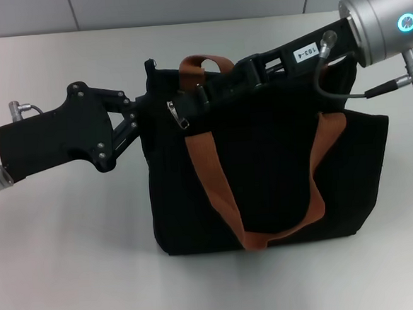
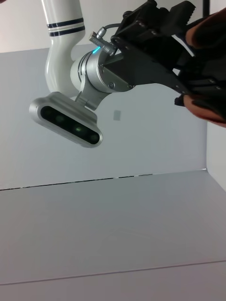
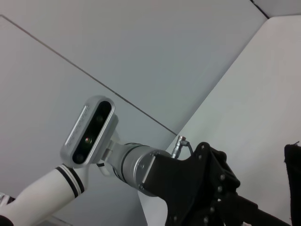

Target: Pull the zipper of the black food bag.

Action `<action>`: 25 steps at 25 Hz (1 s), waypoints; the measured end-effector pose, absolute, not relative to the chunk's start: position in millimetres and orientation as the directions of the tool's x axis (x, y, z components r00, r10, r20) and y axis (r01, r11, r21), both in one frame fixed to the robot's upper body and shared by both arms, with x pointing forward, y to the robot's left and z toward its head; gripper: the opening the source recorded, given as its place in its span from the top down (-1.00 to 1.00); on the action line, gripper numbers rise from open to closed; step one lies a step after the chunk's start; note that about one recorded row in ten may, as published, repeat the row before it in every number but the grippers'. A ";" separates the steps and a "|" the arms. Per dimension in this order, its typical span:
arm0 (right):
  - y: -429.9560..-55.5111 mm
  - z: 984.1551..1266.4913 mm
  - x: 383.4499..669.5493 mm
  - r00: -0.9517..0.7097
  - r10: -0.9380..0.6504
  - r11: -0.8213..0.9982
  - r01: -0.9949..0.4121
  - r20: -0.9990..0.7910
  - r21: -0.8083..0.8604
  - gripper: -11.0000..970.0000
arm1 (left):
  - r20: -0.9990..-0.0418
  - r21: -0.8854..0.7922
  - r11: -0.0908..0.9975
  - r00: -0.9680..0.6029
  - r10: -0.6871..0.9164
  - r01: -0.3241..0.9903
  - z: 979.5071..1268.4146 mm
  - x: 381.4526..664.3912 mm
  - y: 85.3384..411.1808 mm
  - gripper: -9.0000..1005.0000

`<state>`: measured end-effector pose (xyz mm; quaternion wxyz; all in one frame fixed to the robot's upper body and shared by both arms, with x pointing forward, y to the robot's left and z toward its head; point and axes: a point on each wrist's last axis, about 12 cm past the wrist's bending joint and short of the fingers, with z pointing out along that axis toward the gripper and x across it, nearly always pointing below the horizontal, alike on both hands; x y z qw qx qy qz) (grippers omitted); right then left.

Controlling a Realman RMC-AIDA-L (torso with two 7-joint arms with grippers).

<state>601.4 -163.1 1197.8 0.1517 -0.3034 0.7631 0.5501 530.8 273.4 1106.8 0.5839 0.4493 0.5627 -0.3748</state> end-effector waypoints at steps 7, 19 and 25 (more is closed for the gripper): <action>-163.0 1201.0 600.5 -0.745 -0.325 0.217 -0.658 -0.582 0.721 -0.38 | -0.996 0.088 0.292 0.076 0.050 0.952 1112.6 533.1 272.5 0.95; -147.1 1199.0 602.9 -0.713 -0.364 0.243 -0.693 -0.599 0.678 -0.12 | -0.998 0.060 0.257 0.057 0.020 0.965 1119.6 541.1 259.1 0.95; -147.6 1198.3 604.2 -0.713 -0.356 0.254 -0.696 -0.604 0.672 -0.02 | -0.998 0.061 0.260 0.058 0.018 0.964 1120.3 542.8 257.7 0.95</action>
